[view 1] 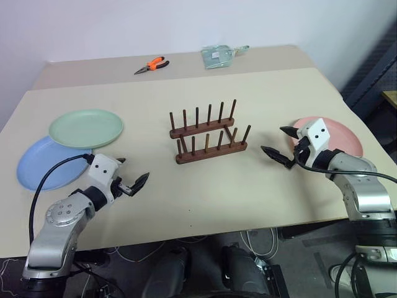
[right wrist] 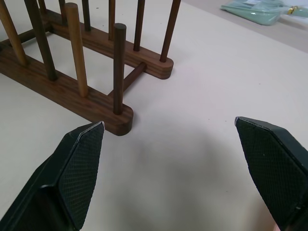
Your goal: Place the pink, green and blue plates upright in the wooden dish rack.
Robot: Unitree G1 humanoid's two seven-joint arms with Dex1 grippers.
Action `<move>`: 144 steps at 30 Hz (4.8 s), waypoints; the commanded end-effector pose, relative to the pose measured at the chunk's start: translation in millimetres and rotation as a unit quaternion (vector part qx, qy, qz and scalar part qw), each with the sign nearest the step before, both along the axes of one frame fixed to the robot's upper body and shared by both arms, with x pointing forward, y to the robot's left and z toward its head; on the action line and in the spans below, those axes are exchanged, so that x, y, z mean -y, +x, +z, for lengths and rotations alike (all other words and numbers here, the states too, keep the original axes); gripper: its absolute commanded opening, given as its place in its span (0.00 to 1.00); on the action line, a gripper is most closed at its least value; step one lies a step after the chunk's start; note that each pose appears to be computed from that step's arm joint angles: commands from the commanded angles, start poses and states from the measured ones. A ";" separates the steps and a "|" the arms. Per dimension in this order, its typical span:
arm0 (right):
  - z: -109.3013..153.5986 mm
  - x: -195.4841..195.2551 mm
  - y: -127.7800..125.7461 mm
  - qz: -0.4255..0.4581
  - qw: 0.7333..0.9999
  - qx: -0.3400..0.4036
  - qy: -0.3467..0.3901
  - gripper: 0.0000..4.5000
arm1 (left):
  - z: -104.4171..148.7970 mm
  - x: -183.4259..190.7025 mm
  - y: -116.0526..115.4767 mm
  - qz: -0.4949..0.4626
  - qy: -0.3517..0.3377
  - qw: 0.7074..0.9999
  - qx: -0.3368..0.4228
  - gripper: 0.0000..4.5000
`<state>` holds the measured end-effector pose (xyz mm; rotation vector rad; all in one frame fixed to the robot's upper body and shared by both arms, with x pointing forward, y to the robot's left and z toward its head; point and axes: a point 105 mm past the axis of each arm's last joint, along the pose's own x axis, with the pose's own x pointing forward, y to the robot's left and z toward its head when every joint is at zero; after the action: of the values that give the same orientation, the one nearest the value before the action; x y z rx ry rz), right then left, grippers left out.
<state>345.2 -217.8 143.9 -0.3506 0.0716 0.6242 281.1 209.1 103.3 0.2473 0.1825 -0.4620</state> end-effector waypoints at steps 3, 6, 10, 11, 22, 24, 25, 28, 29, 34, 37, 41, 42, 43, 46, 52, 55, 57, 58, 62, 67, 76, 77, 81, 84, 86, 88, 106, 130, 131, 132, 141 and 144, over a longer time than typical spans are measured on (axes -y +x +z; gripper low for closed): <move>13.1 -6.8 6.1 0.008 0.999 0.035 -0.022 0.99 | 4.0 5.3 1.3 -0.008 0.005 1.000 0.016 1.00; 12.4 -7.9 7.6 0.009 0.999 0.033 -0.025 0.99 | 2.4 10.5 0.7 -0.020 0.000 1.000 0.013 1.00; 6.5 -17.3 2.9 0.030 0.999 0.010 -0.016 0.99 | -2.3 20.9 0.8 -0.059 -0.023 0.998 -0.009 1.00; 5.3 -22.1 0.4 0.035 0.999 0.010 -0.014 0.99 | -5.0 26.9 3.8 -0.081 -0.022 0.996 -0.019 1.00; 0.5 -29.4 -24.6 -0.004 0.999 0.033 -0.008 0.99 | -29.9 82.4 58.6 -0.240 0.013 0.968 -0.074 1.00; -2.0 -27.6 -30.9 -0.015 0.999 0.033 -0.009 0.99 | -32.2 89.2 67.5 -0.248 0.020 0.966 -0.074 1.00; -3.5 -28.3 -33.9 -0.018 0.999 0.032 -0.008 0.99 | -32.5 91.0 70.2 -0.251 0.016 0.965 -0.075 1.00; -6.7 -27.0 -39.6 -0.028 0.999 0.030 -0.009 0.99 | -33.8 98.8 75.2 -0.261 0.008 0.962 -0.076 1.00; -6.9 -26.1 -40.1 -0.031 0.999 0.030 -0.010 1.00 | -34.5 100.5 76.5 -0.263 0.008 0.962 -0.076 0.95; -6.2 -24.1 -39.3 -0.041 0.999 0.034 -0.010 1.00 | -38.6 103.0 72.3 -0.271 0.010 0.960 -0.072 0.49; -6.0 -20.0 -36.8 -0.044 0.998 0.034 -0.014 1.00 | -37.8 108.3 66.2 -0.289 0.016 0.955 -0.060 0.19; -7.3 -15.9 -38.8 -0.047 0.998 0.031 -0.023 1.00 | -37.0 113.5 52.4 -0.331 0.032 0.942 -0.052 0.19; -7.5 -12.3 -39.5 -0.051 0.998 0.030 -0.027 1.00 | -36.2 116.1 47.2 -0.349 0.042 0.935 -0.047 0.19; -7.8 -9.0 -40.3 -0.054 0.998 0.028 -0.031 1.00 | -35.7 118.1 42.3 -0.367 0.052 0.928 -0.042 0.19; -9.1 6.2 -43.1 -0.070 0.996 0.024 -0.043 1.00 | -34.7 122.6 30.2 -0.418 0.085 0.904 -0.029 0.19; -11.2 22.2 -49.1 -0.092 0.994 0.020 -0.057 1.00 | -29.8 114.5 43.6 -0.408 0.085 0.908 -0.034 0.71; -16.4 22.5 -52.7 -0.089 0.994 0.008 -0.064 1.00 | -40.4 94.3 47.9 -0.375 0.110 0.919 -0.061 0.92; -19.3 22.7 -54.6 -0.084 0.994 0.001 -0.070 1.00 | -45.7 83.2 45.1 -0.364 0.119 0.920 -0.078 0.92; -21.1 21.0 -56.7 -0.075 0.995 -0.006 -0.068 0.94 | -46.8 76.5 39.7 -0.362 0.112 0.921 -0.092 0.93; -30.6 3.1 -69.2 -0.015 0.997 -0.044 -0.065 0.57 | -43.2 63.5 13.9 -0.362 0.073 0.920 -0.129 0.74; -47.6 -22.3 -73.1 0.033 0.994 -0.064 -0.083 0.00 | -42.8 90.0 -13.8 -0.379 0.040 0.914 -0.141 0.20; -61.6 -39.5 -40.8 -0.014 0.993 -0.045 -0.107 0.00 | -54.0 129.3 15.4 -0.259 0.016 0.962 -0.086 0.20; -61.9 -40.5 -35.9 -0.024 0.993 -0.041 -0.106 0.00 | -54.6 128.9 21.2 -0.240 0.019 0.968 -0.076 0.20; -60.6 -41.4 -8.9 -0.084 0.993 -0.029 -0.081 0.00 | -60.7 119.9 48.2 -0.154 0.031 0.986 -0.059 0.20; -61.8 -44.7 4.9 -0.099 0.991 -0.022 -0.084 0.00 | -61.1 115.5 62.8 -0.114 0.030 0.992 -0.050 0.20; -62.2 -46.4 11.1 -0.103 0.991 -0.019 -0.084 0.00 | -60.6 114.5 68.1 -0.103 0.027 0.993 -0.046 0.20; -61.7 -47.6 14.2 -0.100 0.991 -0.016 -0.086 0.00 | -59.6 113.3 71.3 -0.098 0.028 0.994 -0.039 0.20; -25.1 68.0 -29.5 -0.204 0.943 0.018 -0.261 0.62 | -15.5 141.3 19.3 -0.254 -0.072 0.964 -0.002 0.19; 142.5 -20.6 -19.0 -0.064 0.964 0.215 0.144 0.00 | -0.6 123.8 21.5 -0.236 -0.067 0.969 0.027 0.19; 151.4 -32.2 -26.4 -0.026 0.960 0.205 0.192 0.00 | -0.6 123.4 21.3 -0.237 -0.066 0.969 0.028 0.19; 159.0 -44.4 -33.9 0.013 0.952 0.192 0.237 0.00 | 0.4 123.0 21.0 -0.237 -0.067 0.969 0.031 0.19; 159.0 -89.1 -46.3 0.121 0.922 0.078 0.358 0.00 | 5.4 117.2 20.0 -0.219 -0.083 0.971 0.044 0.19; 149.4 -89.3 -40.5 0.119 0.924 0.052 0.360 0.00 | 3.8 117.0 16.3 -0.219 -0.084 0.971 0.042 0.19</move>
<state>308.9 -131.9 286.7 0.3270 -0.2853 0.7893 299.1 92.0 92.1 0.1303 0.0693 -0.9011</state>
